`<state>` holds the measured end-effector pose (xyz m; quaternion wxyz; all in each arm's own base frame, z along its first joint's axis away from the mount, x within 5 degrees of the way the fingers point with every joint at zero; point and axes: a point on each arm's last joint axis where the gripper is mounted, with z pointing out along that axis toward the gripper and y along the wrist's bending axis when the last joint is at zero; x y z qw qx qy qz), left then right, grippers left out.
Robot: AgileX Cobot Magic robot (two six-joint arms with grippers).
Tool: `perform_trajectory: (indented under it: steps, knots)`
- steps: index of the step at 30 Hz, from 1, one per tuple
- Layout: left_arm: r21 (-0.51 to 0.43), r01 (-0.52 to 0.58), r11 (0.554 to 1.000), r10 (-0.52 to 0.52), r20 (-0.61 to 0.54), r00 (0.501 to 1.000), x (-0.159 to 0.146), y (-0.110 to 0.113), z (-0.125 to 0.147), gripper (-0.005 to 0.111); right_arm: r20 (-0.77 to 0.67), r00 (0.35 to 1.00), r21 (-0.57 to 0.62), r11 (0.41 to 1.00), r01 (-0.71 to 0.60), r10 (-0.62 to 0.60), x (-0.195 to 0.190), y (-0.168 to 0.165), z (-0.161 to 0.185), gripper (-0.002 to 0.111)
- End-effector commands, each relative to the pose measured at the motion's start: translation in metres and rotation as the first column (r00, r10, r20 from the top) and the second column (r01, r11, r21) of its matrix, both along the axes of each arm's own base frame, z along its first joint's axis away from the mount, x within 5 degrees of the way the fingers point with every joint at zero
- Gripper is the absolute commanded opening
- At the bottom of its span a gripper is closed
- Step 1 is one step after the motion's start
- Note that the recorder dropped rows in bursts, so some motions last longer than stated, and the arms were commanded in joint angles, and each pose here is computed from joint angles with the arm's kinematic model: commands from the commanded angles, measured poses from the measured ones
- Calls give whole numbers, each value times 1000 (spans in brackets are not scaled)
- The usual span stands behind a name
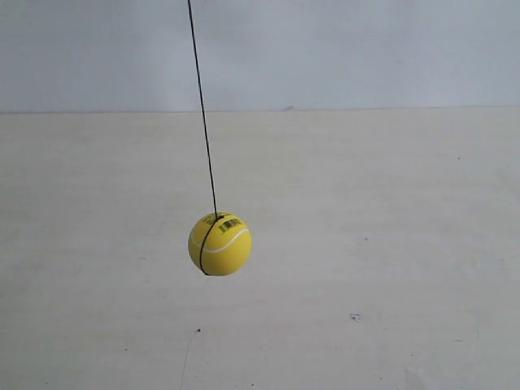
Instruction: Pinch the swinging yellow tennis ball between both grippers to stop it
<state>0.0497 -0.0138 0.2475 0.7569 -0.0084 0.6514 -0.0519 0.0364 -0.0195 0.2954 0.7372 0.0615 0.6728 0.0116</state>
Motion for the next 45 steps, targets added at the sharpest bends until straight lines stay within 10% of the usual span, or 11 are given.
perform_trajectory:
  steps: [1, 19, 26, 35, 45]
  knots:
    - [-23, 11, 1000, -11, 1, 1000, 0, 0, 0, 5, -130, 991, -208, 978, -9, -18, 6, -1, -22, 0]
    - [-23, 11, 1000, -11, 1, 1000, 0, 0, 0, 5, 11, 949, -257, 918, -302, 316, 17, 35, -80, 0]
    - [-23, 11, 1000, -11, 1, 1000, 0, 0, 0, 5, 12, 946, 244, 917, -316, 323, 18, 32, -83, 0]
    - [-23, 11, 1000, -11, 1, 1000, 0, 0, 0, 5, -118, 944, -223, 918, -327, 308, 18, 35, -92, 0]
    - [-22, 14, 1000, -14, 0, 1000, 0, -1, -1, 5, -338, 899, -227, 903, -364, 278, 15, 34, -112, 0]
